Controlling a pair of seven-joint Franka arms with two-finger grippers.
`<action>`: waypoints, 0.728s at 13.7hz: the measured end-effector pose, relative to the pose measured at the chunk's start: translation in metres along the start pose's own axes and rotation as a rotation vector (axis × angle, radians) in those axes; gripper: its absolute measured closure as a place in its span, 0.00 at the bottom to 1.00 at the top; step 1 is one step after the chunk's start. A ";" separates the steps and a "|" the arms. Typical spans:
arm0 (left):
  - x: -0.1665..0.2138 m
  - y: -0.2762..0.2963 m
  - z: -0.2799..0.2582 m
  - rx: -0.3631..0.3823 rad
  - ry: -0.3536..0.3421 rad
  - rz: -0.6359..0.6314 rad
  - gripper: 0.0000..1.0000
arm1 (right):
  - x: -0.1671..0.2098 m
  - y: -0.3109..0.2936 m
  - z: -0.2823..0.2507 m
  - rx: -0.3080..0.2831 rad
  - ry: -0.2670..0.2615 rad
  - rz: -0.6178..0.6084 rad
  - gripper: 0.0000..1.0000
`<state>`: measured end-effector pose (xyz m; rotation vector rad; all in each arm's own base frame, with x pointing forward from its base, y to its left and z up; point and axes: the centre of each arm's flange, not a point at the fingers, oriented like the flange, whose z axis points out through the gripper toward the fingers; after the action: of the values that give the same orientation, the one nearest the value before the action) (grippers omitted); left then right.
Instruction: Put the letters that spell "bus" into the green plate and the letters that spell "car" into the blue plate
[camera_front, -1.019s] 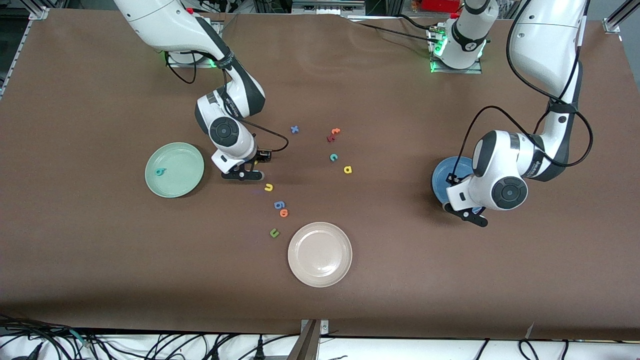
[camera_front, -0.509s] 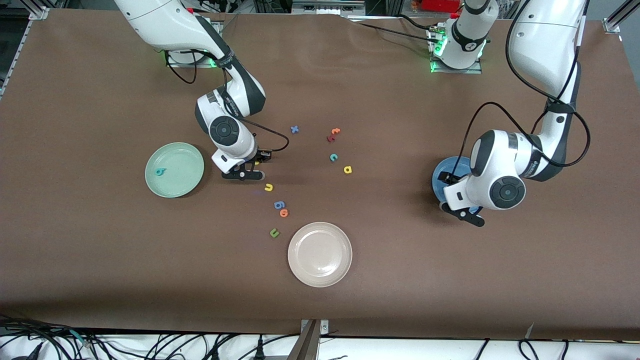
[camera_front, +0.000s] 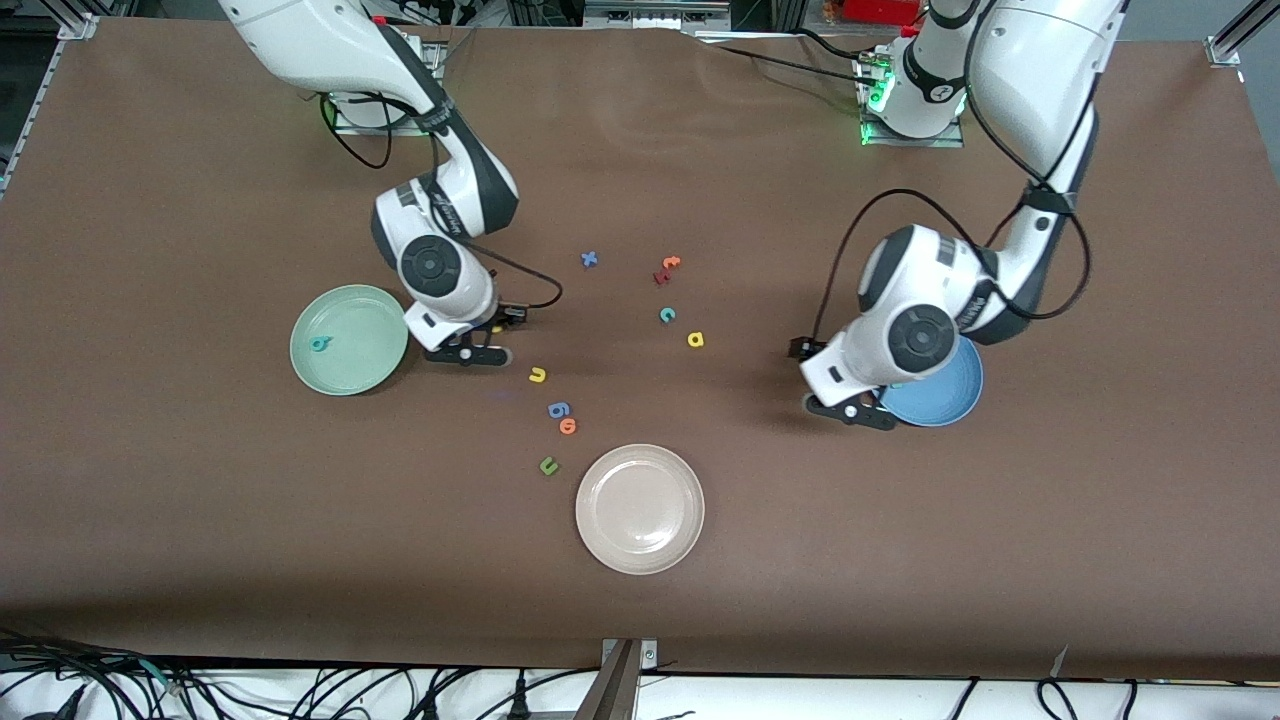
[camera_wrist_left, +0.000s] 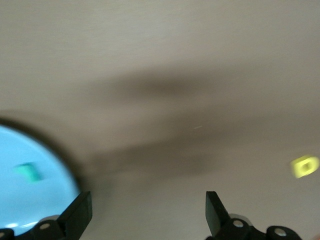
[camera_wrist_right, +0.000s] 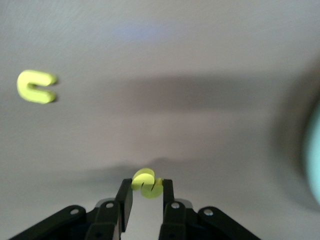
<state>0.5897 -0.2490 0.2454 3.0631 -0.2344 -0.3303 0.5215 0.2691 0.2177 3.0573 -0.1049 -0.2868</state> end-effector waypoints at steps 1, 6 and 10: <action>-0.004 0.019 0.004 -0.014 0.024 -0.040 0.00 | 0.006 0.014 -0.020 -0.009 -0.002 0.023 0.72; -0.034 0.125 0.018 -0.042 0.121 -0.188 0.00 | 0.031 0.102 -0.055 -0.054 -0.019 0.092 0.72; -0.045 0.150 0.051 0.037 0.186 -0.279 0.00 | 0.043 0.166 -0.033 -0.082 -0.066 0.052 0.72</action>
<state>0.5136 -0.3917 0.2152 3.1357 0.1982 -0.0501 0.5592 0.1024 0.2546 2.9591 -0.1720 -0.3789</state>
